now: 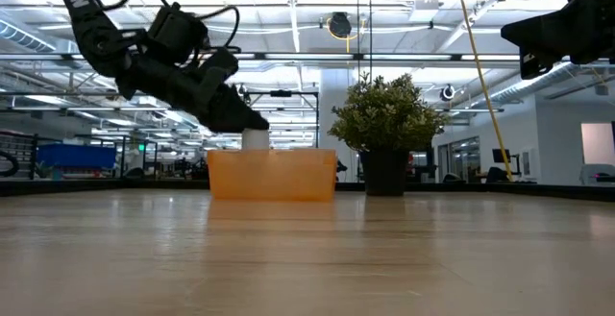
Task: Pick and place pill bottles into a basket
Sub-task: Put the white pill bottle into the orange bin
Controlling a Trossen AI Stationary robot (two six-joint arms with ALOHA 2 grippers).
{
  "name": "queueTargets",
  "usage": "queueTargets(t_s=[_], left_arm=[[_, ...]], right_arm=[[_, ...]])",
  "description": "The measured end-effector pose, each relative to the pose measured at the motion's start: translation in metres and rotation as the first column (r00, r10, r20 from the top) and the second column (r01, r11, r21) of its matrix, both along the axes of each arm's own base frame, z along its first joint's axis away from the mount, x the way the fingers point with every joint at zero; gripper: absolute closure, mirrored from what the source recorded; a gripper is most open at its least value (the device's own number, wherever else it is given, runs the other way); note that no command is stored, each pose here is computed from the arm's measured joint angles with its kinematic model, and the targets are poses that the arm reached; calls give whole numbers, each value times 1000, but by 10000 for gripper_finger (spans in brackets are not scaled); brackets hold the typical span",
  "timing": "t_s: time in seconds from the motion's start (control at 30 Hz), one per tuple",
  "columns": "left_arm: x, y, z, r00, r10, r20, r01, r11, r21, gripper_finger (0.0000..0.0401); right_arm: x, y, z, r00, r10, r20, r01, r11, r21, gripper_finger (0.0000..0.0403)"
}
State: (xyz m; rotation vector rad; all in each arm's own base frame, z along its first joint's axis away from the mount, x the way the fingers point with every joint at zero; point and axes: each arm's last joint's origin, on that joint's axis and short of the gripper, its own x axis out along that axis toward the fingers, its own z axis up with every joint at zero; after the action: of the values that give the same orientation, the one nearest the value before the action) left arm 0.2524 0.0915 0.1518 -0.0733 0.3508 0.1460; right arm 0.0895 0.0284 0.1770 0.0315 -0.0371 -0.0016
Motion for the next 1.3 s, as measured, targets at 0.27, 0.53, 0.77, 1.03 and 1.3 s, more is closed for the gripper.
queueTargets(t_s=[0.27, 0.53, 0.77, 1.03, 1.3], left_arm=[[12, 4, -24, 1000, -16, 21, 16, 999, -27, 226], [19, 7, -30, 1000, -6, 3, 6, 1000, -20, 290], [20, 8, -28, 999, 23, 31, -22, 999, -37, 310], [20, -5, -11, 997, -42, 68, 48, 994, -94, 291], [13, -55, 17, 939, -334, 79, 343, 916, -207, 230]], right_arm=[[0, 0, 0, 1000, 0, 0, 0, 1000, 0, 403], [0, 0, 0, 1000, 0, 0, 0, 1000, 0, 403], [0, 0, 0, 1000, 0, 0, 0, 1000, 0, 403], [0, 0, 0, 1000, 0, 0, 0, 1000, 0, 403], [0, 0, 0, 1000, 0, 0, 0, 1000, 0, 403]])
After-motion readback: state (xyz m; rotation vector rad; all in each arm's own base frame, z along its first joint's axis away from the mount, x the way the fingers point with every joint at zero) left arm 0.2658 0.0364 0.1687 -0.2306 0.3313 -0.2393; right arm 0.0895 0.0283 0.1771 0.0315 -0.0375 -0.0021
